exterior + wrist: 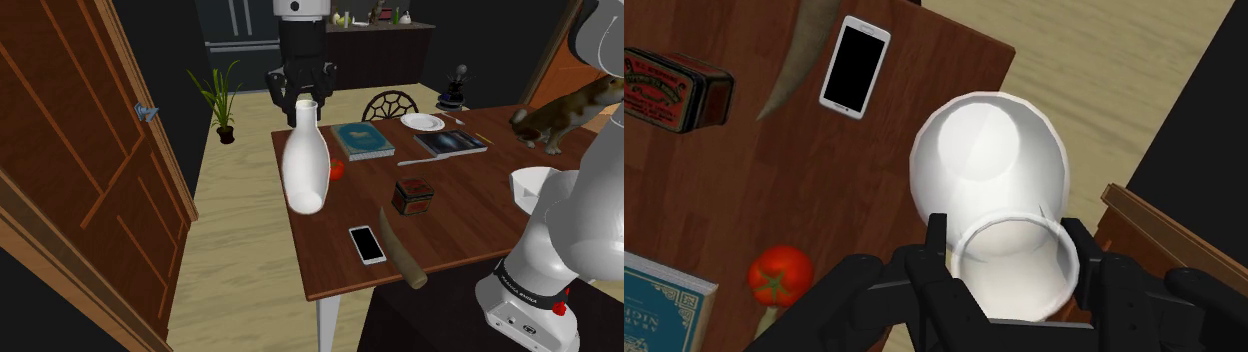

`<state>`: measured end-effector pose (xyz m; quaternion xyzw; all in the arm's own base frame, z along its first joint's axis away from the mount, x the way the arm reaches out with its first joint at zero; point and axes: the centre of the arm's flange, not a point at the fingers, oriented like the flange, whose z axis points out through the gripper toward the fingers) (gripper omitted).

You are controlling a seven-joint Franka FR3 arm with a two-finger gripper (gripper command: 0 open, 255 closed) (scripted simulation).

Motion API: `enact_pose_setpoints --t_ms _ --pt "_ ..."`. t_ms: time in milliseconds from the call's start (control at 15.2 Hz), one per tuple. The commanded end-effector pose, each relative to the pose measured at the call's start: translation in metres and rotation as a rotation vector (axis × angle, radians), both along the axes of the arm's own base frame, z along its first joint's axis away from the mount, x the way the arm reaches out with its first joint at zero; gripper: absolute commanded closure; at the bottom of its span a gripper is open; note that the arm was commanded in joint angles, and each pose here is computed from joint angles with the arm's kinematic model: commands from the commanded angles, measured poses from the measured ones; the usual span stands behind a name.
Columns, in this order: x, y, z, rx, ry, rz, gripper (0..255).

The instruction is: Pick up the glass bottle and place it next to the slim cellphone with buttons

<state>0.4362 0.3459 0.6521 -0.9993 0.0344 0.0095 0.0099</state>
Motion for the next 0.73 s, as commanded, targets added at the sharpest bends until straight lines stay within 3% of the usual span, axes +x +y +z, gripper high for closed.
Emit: enact_pose_setpoints --t_ms 0,660 --pt "0.000 0.000 -0.011 0.001 -0.001 0.000 255" --pt "0.000 0.000 -0.064 0.001 -0.001 0.000 255"
